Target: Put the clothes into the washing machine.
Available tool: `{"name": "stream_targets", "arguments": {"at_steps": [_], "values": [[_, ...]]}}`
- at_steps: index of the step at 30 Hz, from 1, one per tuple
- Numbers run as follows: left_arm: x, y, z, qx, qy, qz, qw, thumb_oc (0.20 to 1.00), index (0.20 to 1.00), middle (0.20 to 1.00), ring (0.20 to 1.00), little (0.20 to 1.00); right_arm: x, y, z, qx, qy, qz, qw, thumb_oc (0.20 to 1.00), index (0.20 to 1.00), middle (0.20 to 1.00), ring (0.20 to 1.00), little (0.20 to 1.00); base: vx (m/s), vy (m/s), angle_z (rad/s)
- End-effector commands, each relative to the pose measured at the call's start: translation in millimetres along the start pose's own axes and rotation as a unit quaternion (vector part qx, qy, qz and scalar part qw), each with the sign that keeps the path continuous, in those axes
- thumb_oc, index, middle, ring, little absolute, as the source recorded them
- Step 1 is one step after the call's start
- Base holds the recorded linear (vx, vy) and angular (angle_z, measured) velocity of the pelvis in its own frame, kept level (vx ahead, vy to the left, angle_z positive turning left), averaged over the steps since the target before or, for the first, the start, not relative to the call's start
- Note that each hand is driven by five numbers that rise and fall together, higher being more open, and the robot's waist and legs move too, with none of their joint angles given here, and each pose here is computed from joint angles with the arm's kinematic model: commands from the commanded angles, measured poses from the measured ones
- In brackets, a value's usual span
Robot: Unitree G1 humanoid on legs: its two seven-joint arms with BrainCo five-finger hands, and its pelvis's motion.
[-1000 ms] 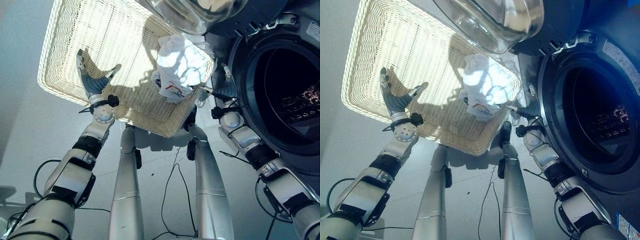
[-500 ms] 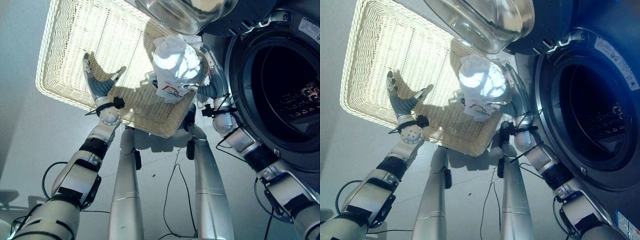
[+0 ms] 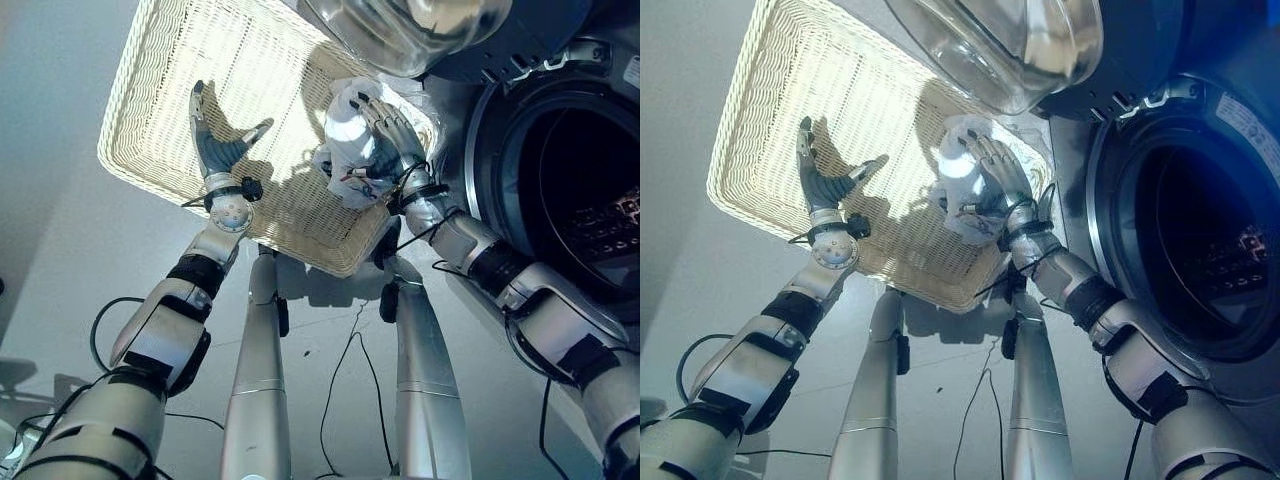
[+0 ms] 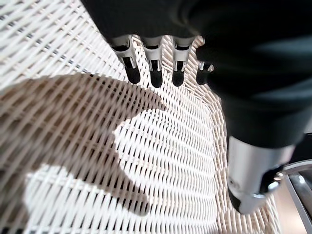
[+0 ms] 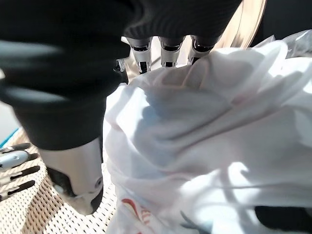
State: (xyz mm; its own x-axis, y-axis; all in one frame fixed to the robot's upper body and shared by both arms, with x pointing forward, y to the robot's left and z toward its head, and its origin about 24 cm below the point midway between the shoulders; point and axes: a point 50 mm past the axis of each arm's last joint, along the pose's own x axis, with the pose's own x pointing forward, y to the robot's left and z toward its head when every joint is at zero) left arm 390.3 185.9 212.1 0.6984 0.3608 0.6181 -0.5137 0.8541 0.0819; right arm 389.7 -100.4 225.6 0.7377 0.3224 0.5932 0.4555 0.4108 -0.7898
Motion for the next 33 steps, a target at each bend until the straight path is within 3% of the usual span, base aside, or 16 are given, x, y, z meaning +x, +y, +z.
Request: {"name": "stream_targets", "arguments": {"at_steps": [1,10,16,33], "values": [[13.0,-6.5,18.5,-0.039,-0.019,0.011,0.999,1.0,1.0,1.0,1.0,1.0,0.4,5.7,-16.9,-0.017,0.059,0.041,0.997,1.0,1.0,1.0,1.0,1.0,0.0,0.0,0.0],[11.6,-17.0,22.9,-0.047,-0.023,-0.003,0.999,1.0,1.0,1.0,1.0,1.0,-8.1,19.9,-54.8,-0.105,0.189,0.137,0.967,1.0,1.0,1.0,1.0,1.0,0.01,0.0,0.03],[11.0,-20.0,25.8,-0.054,-0.027,-0.005,0.998,1.0,1.0,1.0,1.0,1.0,-16.5,23.8,-69.1,-0.158,0.218,0.195,0.943,1.0,1.0,1.0,1.0,1.0,0.01,0.005,0.02],[0.7,-15.2,18.3,-0.055,-0.029,0.014,0.998,1.0,1.0,1.0,1.0,1.0,-44.7,48.8,-66.9,-0.237,0.122,0.279,0.923,1.0,1.0,1.0,1.0,1.0,0.0,0.004,0.0]]}}
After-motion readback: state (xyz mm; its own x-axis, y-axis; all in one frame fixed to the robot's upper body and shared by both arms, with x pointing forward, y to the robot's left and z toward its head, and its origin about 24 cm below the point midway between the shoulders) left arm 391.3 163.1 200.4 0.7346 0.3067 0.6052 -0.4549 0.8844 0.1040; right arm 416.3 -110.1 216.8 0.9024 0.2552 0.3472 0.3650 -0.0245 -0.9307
